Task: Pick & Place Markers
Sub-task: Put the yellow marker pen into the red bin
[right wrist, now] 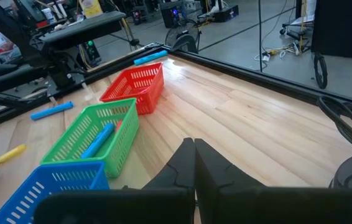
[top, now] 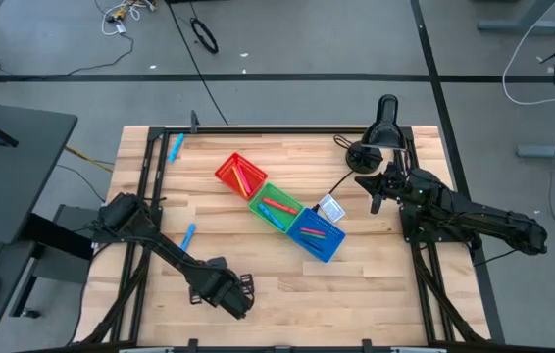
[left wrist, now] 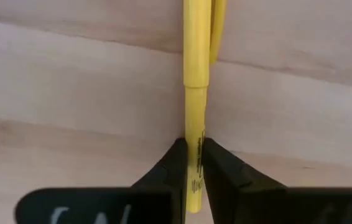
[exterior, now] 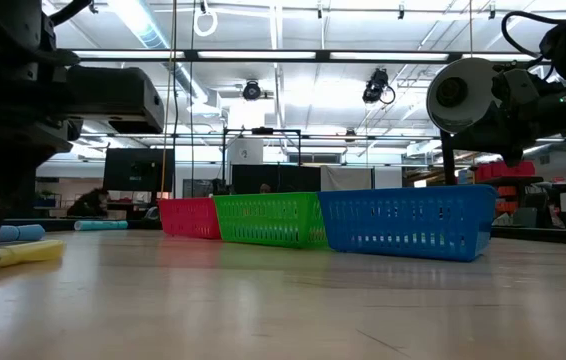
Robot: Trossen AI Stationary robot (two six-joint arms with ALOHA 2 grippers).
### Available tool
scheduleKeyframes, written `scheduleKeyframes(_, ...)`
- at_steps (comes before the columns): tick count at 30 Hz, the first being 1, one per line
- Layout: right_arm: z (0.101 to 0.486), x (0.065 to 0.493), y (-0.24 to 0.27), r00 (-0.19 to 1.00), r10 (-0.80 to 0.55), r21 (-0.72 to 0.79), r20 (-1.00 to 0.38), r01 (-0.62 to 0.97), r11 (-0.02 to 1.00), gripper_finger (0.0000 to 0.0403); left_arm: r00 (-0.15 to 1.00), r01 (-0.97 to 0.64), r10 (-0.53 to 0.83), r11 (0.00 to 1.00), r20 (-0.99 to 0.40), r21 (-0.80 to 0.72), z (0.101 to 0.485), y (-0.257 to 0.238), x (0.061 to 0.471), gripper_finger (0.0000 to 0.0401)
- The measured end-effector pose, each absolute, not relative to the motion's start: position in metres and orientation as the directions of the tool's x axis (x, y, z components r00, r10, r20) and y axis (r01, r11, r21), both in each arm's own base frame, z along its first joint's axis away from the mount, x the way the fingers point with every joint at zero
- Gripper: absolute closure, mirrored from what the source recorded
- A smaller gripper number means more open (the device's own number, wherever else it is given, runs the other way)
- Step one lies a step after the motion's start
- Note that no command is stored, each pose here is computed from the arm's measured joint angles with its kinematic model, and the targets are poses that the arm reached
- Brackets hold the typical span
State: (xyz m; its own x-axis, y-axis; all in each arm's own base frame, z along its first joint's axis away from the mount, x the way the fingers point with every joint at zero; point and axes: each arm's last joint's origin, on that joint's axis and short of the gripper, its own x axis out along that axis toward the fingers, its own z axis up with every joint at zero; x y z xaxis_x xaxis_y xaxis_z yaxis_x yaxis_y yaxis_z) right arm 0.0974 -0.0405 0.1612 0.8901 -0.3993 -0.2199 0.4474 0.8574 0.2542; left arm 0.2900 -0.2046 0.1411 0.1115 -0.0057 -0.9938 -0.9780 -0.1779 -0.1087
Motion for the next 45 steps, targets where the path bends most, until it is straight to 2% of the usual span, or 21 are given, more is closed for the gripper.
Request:
scheduleKeyframes(4, 0.161, 0.097, -0.041, 0.890, -0.399, 0.254, -0.220, 0.447, 0.858, 0.0403, 0.097, -0.987, 0.034, -0.127, -0.995, -0.101, 0.148, -0.199, 0.284, 0.0379)
scheduleKeyframes(9, 0.161, 0.097, -0.041, 0.890, -0.399, 0.254, -0.219, 0.447, 0.857, 0.0403, 0.132, -0.991, 0.042, -0.031, -0.990, -0.133, 0.169, -0.194, 0.279, 0.0379)
scheduleKeyframes(21, 0.161, 0.097, -0.041, 0.890, -0.399, 0.254, -0.220, 0.447, 0.858, 0.0403, 0.307, -0.932, 0.038, 0.214, -0.951, -0.292, 0.224, -0.179, 0.268, 0.0379)
scheduleKeyframes(31, 0.161, 0.097, -0.041, 0.890, -0.399, 0.254, -0.220, 0.447, 0.858, 0.0403, 0.380, -0.852, -0.008, 0.388, -0.925, -0.353, 0.263, -0.162, 0.252, 0.0379)
scheduleKeyframes(38, 0.161, 0.097, -0.041, 0.890, -0.399, 0.254, -0.220, 0.447, 0.858, 0.0403, 0.407, -0.746, -0.071, 0.549, -0.911, -0.376, 0.282, -0.150, 0.245, 0.0379)
scheduleKeyframes(45, 0.161, 0.097, -0.041, 0.890, -0.399, 0.254, -0.220, 0.447, 0.858, 0.0403, 0.400, -0.540, -0.168, 0.751, -0.901, -0.380, 0.294, -0.140, 0.241, 0.0379)
